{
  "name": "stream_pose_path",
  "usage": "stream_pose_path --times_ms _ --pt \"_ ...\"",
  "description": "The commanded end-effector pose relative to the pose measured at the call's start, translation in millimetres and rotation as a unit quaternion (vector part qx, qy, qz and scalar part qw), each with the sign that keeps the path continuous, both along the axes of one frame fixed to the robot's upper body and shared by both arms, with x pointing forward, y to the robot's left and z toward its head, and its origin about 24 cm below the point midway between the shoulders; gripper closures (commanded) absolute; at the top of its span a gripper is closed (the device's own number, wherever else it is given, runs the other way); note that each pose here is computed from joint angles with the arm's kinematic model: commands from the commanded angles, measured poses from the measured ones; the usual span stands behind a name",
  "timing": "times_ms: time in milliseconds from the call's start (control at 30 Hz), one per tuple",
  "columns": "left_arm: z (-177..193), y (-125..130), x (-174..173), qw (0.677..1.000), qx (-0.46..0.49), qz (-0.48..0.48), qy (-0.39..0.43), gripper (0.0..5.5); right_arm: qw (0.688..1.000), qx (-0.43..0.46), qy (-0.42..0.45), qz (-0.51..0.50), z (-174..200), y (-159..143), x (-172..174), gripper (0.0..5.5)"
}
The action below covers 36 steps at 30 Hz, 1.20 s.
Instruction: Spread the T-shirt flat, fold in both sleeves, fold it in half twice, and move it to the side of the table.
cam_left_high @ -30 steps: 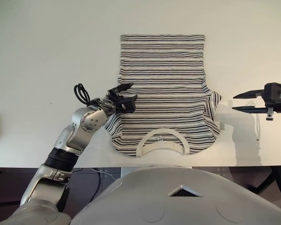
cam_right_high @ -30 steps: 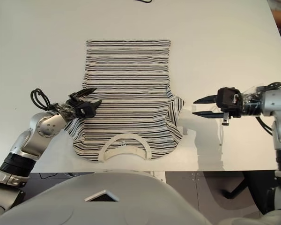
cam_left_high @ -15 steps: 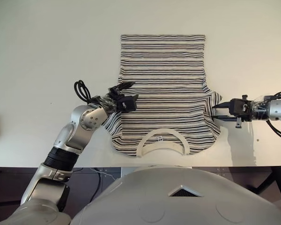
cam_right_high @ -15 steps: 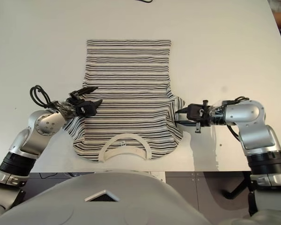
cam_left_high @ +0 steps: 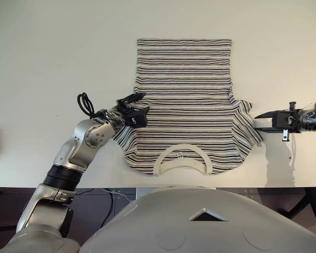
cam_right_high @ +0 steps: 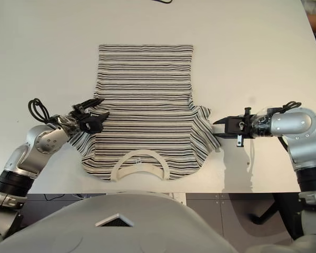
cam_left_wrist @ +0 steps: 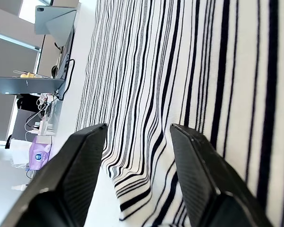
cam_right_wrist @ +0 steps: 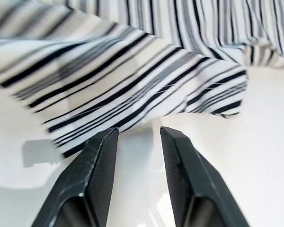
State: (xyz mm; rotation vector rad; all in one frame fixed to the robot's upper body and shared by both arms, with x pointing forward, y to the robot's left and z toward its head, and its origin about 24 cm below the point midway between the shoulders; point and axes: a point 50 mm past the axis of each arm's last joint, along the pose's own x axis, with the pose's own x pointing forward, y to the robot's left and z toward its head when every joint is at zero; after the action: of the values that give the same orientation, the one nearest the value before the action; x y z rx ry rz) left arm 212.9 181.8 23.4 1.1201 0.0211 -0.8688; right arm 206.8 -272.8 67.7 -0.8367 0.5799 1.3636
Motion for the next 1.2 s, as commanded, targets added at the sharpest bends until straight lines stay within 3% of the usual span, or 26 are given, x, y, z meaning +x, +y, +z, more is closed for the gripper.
stream_pose_path --times_ms 33,100,167,267,333,433,533,667,733,933,1200 --pt "37.0 -17.2 8.0 0.990 -0.101 -0.022 -0.092 3.01 1.000 0.027 -0.005 -0.015 20.3 0.0 3.3 3.89" --pt "63.4 -15.6 12.3 0.978 -0.155 -0.006 -0.137 3.01 0.998 0.036 -0.021 -0.040 25.9 -3.4 7.6 3.89" --pt "90.8 7.5 13.2 0.964 -0.205 0.063 -0.156 3.01 0.992 0.060 -0.058 -0.096 28.9 -7.8 13.4 3.89" --pt "93.5 48.3 0.0 0.945 -0.253 0.190 -0.087 3.01 0.955 0.136 -0.122 -0.232 24.0 -12.4 20.7 3.89" --pt "75.6 60.1 -24.0 0.927 -0.278 0.252 -0.004 3.01 0.905 0.198 -0.149 -0.346 15.0 -16.5 23.3 3.89" --pt "54.0 53.9 -64.1 0.882 -0.328 0.322 0.101 3.01 0.822 0.290 -0.167 -0.461 10.9 -9.7 24.0 3.89" --pt "36.0 50.0 -103.0 0.807 -0.379 0.418 0.174 3.01 0.776 0.348 -0.176 -0.496 21.6 0.0 25.3 3.89" --pt "29.7 51.6 -133.6 0.758 -0.389 0.470 0.230 3.01 0.768 0.335 -0.198 -0.509 30.4 -7.9 27.0 3.89" --pt "22.9 47.4 -144.3 0.706 -0.418 0.497 0.282 3.01 0.769 0.333 -0.203 -0.507 32.6 -5.5 29.1 3.89" --pt "1.6 39.8 -136.7 0.624 -0.459 0.523 0.356 3.01 0.780 0.334 -0.202 -0.489 32.1 8.5 39.8 3.89" --pt "-1.7 44.4 -120.3 0.600 -0.481 0.537 0.348 4.19 0.785 0.322 -0.215 -0.483 30.4 9.6 44.7 3.89"
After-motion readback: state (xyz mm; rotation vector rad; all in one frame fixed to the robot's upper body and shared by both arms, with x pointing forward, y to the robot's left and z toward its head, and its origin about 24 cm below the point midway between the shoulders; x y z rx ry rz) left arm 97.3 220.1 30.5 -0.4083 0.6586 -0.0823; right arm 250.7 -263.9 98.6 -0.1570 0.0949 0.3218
